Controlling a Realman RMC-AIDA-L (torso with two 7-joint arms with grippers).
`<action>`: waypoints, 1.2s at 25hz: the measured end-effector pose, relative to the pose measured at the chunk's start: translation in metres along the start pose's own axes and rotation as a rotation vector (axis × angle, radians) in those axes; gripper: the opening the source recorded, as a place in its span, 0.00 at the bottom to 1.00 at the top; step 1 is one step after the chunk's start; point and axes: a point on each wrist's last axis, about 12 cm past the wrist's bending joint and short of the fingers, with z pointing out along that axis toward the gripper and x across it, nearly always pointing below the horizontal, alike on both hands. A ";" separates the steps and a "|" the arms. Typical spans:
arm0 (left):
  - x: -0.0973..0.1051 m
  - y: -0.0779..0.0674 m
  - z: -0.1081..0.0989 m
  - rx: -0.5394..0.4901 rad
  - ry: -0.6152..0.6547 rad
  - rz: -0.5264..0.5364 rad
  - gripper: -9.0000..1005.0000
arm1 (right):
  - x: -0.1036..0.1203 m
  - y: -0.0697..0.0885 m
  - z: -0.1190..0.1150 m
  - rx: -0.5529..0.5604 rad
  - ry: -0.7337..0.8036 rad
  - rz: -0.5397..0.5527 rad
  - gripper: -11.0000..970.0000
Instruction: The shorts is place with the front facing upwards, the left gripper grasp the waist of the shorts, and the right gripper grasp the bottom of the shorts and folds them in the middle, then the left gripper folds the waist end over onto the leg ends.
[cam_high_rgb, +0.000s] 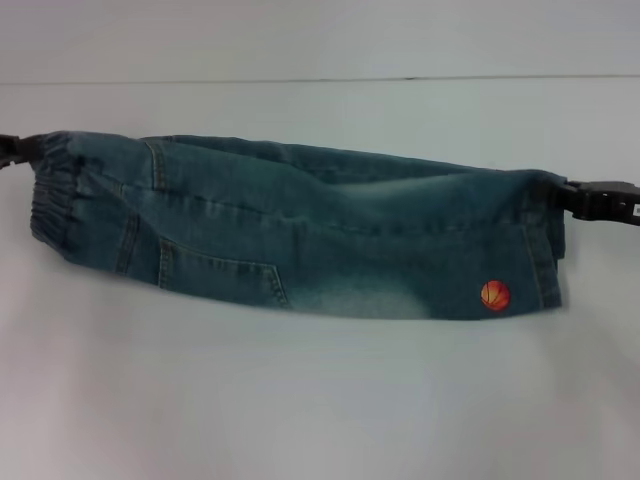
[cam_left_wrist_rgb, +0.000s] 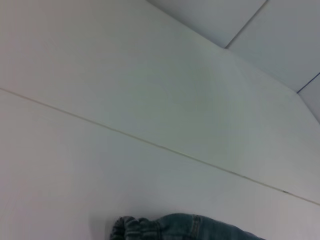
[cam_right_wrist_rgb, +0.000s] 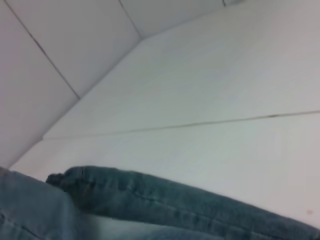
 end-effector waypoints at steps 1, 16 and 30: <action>0.000 0.000 0.001 -0.003 -0.004 0.000 0.03 | 0.000 0.000 0.001 -0.001 -0.007 0.001 0.04; -0.004 -0.004 0.022 -0.045 -0.090 0.007 0.03 | -0.004 0.005 0.029 0.082 -0.131 -0.003 0.05; -0.001 -0.014 0.046 -0.090 -0.095 0.057 0.03 | -0.003 0.005 0.041 0.145 -0.171 0.004 0.05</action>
